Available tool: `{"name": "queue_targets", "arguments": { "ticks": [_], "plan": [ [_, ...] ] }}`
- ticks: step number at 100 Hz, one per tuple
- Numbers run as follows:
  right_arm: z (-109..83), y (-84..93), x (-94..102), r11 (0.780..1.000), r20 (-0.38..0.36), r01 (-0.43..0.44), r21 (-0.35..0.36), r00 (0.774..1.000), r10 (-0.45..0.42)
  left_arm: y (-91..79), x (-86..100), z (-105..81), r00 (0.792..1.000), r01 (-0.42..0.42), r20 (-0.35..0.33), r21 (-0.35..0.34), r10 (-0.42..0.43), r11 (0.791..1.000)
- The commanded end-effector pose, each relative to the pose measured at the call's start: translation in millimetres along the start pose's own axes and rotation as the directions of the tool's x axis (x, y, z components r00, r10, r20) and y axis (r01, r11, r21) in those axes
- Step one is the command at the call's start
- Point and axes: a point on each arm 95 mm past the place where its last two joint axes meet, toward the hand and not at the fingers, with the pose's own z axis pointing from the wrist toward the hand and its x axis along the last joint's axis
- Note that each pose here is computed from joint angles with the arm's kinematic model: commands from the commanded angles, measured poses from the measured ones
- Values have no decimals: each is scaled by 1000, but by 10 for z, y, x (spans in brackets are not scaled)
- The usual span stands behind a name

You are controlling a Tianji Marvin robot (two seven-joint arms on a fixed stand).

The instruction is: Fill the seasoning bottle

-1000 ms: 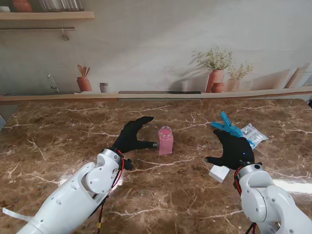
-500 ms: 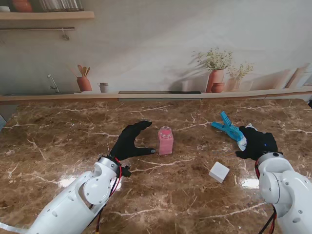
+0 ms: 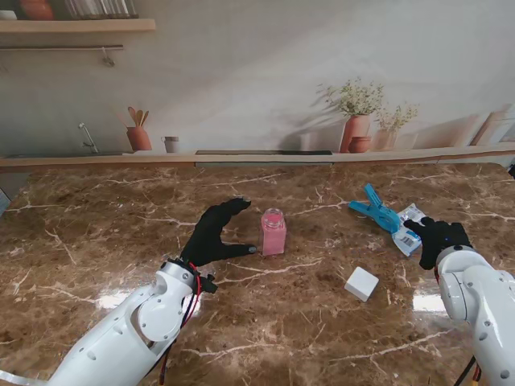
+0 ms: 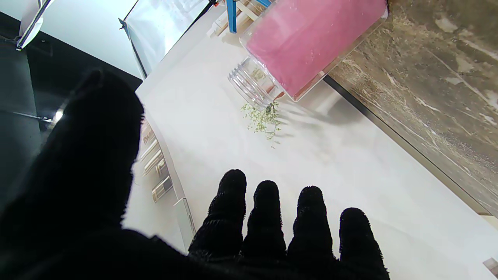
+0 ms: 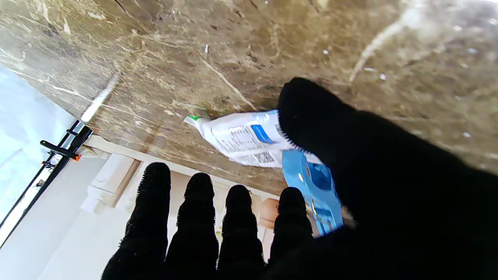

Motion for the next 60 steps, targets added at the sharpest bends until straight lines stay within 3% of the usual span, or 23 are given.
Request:
{"name": "queue_targets", "arguments": {
  "ticks": [1, 30, 47, 60],
  "plan": [
    [61, -51, -37, 1000, 0, 14, 24, 1000, -14, 12, -1, -18, 1000, -1, -4, -2, 1, 1000],
    [408, -103, -41, 993, -28, 113, -33, 993, -114, -3, -45, -20, 1000, -19, 2, -12, 19, 1000],
    [539, -106, -96, 985, -33, 172, -21, 984, -173, -9, -46, -38, 1000, -22, 8, -10, 22, 1000],
    [589, -61, -135, 990, -38, 141, -5, 989, -141, -26, -32, -39, 1000, -22, 4, -8, 22, 1000]
  ]
}}
